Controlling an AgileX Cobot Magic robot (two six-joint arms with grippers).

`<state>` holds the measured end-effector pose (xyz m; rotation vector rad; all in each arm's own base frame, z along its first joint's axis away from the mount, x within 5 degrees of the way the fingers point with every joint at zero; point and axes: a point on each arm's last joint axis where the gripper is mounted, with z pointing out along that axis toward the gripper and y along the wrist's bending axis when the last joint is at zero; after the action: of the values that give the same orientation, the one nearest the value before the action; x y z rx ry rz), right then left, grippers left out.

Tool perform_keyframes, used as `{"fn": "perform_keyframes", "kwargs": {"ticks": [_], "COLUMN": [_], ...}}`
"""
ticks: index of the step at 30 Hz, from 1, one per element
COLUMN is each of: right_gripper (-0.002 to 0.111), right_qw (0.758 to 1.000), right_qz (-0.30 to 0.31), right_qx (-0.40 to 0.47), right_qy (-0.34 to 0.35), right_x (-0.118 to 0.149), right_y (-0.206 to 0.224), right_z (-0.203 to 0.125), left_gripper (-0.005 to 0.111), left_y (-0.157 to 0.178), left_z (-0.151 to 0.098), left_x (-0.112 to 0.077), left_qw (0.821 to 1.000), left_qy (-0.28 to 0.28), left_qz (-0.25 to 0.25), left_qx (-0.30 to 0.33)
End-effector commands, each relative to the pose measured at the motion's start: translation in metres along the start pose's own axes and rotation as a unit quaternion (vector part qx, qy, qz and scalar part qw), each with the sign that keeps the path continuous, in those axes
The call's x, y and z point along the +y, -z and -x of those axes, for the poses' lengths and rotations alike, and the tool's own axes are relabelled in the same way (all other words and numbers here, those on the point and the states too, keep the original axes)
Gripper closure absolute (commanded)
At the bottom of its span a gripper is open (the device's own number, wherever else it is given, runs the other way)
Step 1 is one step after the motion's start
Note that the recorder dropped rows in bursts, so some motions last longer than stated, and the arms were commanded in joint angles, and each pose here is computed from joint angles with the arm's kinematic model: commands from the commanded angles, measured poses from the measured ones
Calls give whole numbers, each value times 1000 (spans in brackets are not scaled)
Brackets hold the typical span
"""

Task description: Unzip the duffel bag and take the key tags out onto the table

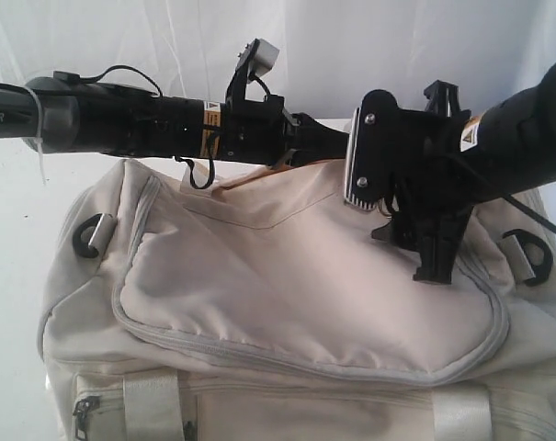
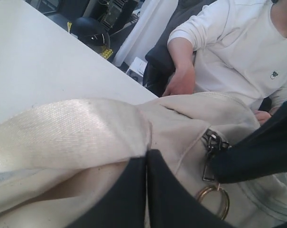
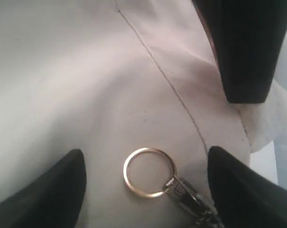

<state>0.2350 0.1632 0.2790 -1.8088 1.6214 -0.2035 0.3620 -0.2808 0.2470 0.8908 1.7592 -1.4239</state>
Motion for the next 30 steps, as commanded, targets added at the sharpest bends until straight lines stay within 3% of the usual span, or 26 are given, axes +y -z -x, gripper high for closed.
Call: {"fn": "perform_keyframes", "kwargs": {"ticks": [1, 4, 17, 25, 30], "right_gripper": [49, 64, 107, 108, 108], "right_qw": [998, 998, 999, 997, 997], "right_qz": [-5, -9, -27, -70, -47], "right_qx": [25, 27, 24, 28, 51], "right_qy": [52, 58, 35, -17, -32], "right_x": [-1, -2, -6, -11, -4], "right_y": [-9, -12, -11, 18, 41], "right_z": [-4, -4, -4, -6, -11], "left_gripper": [107, 107, 107, 107, 107], "left_y": [9, 9, 9, 9, 9], "left_z": [20, 20, 20, 20, 20], "left_x": [-18, -18, -18, -18, -18], "left_qw": [999, 999, 999, 999, 999], "left_qy": [4, 6, 6, 4, 4], "left_qz": [-33, -33, -33, -33, -33], "left_qx": [-35, -35, -35, -35, -35]}}
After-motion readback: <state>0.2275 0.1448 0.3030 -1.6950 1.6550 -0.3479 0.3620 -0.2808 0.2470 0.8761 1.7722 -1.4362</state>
